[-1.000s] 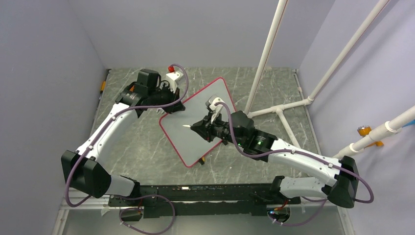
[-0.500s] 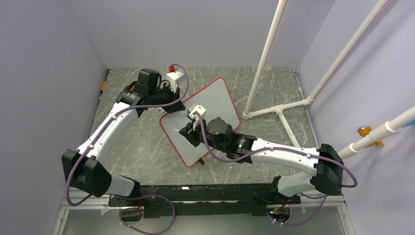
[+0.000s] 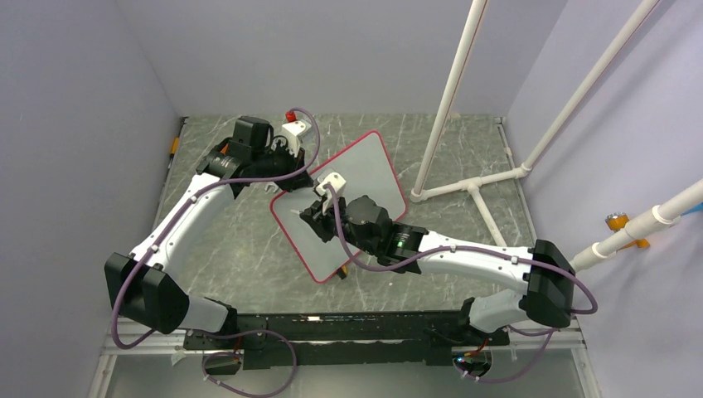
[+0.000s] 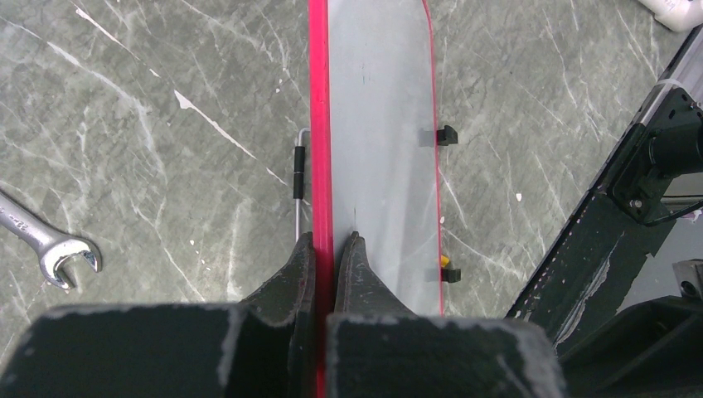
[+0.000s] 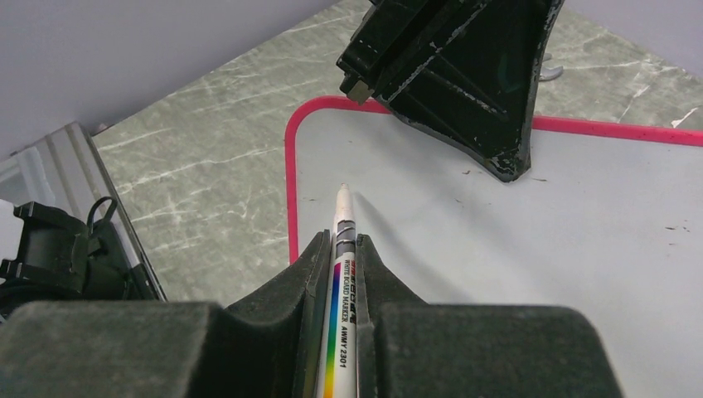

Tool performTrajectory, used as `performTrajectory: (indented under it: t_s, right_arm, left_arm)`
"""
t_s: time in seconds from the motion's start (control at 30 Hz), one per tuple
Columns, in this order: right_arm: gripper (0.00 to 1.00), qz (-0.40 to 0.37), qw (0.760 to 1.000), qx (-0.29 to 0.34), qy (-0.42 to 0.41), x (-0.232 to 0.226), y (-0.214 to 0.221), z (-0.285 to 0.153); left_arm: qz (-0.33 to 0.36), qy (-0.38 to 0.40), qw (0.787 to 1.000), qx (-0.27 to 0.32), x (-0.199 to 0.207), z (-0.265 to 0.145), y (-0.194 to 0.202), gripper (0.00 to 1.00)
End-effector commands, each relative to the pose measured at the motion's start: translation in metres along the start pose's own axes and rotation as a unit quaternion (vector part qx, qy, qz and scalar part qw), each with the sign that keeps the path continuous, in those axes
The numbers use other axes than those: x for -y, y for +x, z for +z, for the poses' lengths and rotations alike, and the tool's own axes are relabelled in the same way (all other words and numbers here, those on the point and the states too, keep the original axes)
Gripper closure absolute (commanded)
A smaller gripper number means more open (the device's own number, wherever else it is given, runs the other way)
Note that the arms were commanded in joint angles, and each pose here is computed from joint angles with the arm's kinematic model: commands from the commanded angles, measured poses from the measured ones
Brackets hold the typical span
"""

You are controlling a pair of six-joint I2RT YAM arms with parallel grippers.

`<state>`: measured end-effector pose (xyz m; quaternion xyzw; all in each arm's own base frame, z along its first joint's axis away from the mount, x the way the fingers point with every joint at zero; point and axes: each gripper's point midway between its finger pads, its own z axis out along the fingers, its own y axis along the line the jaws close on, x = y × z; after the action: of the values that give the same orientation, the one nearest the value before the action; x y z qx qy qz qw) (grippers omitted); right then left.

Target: Write a sentence on the whiteboard

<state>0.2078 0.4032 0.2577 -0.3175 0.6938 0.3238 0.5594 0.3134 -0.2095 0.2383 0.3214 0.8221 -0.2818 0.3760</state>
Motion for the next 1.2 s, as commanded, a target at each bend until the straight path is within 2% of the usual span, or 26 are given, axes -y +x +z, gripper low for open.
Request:
performTrajectory:
  t_s: [0.0, 0.53, 1.17]
  right_arm:
    - [1.00, 0.006, 0.999, 0.052, 0.000, -0.005, -0.037, 0.006]
    - [1.00, -0.002, 0.999, 0.031, 0.012, -0.001, -0.019, 0.015]
    - [1.00, -0.011, 0.998, 0.018, 0.067, 0.026, -0.012, 0.014]
  left_arm:
    - [0.041, -0.106, 0.991, -0.073, -0.046, -0.003, 0.034, 1.00]
    - [0.042, -0.101, 0.991, -0.075, -0.044, -0.002, 0.035, 1.00]
    - [0.046, -0.098, 0.991, -0.075, -0.041, -0.003, 0.035, 1.00]
